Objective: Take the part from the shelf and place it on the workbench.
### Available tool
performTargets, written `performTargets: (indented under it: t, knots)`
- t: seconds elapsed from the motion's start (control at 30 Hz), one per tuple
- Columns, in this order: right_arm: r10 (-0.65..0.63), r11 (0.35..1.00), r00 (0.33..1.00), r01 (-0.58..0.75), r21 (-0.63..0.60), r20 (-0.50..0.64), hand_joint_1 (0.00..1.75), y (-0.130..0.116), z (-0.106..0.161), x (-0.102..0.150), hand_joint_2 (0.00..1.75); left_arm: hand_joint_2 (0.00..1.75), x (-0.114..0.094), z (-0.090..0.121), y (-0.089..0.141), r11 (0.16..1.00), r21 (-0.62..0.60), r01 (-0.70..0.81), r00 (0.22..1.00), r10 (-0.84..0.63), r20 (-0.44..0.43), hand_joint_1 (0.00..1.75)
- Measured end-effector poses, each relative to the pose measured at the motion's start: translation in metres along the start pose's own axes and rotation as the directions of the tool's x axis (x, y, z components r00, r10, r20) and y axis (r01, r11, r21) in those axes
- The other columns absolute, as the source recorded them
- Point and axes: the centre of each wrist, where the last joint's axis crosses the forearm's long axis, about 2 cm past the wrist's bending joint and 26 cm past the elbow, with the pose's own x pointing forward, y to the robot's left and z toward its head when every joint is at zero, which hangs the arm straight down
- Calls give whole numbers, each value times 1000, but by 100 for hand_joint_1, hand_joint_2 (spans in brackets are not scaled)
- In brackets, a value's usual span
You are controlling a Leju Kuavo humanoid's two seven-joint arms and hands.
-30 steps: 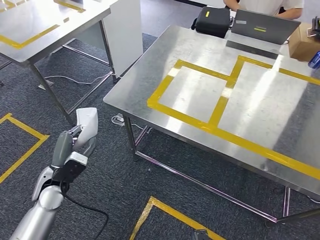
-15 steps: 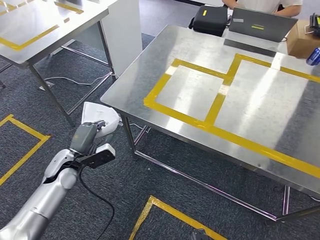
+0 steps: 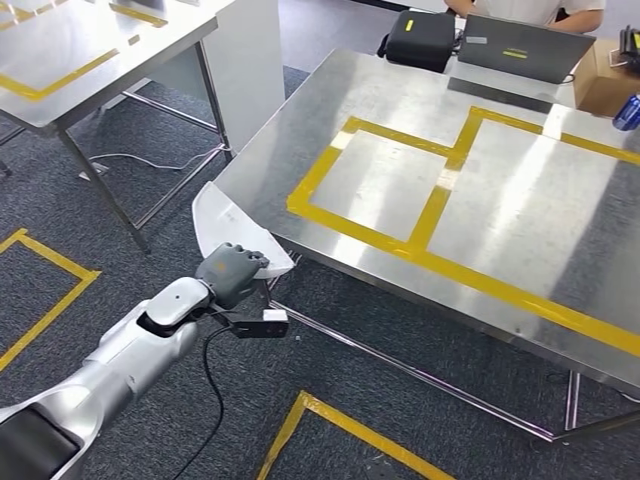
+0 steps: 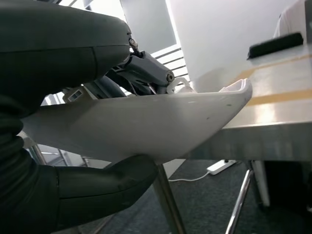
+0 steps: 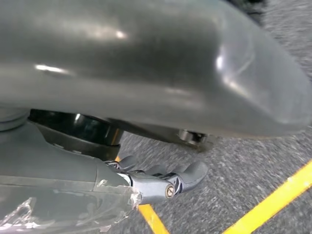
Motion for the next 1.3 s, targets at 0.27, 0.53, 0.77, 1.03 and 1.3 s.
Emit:
performTargets:
  t: [0.27,0.53,0.77,1.03,1.3]
  knots:
    - [115,993,990,-112,44,-81,0,4,-2,15,0,175,2,-11,7,997,7,71,993,-71,-93,175]
    - [174,983,973,-181,37,152,0,14,-4,41,0,175,0,-6,8,998,13,66,994,-65,-85,175]
    - [174,982,966,-186,44,190,0,16,-5,51,0,175,17,-13,20,999,46,27,999,-25,-43,175]
    - [85,994,989,-93,63,119,0,18,-4,45,0,175,26,-16,23,995,52,-82,997,82,14,175]
    - [55,996,998,-56,67,18,0,21,1,24,0,175,41,-25,32,982,79,-169,985,165,55,175]
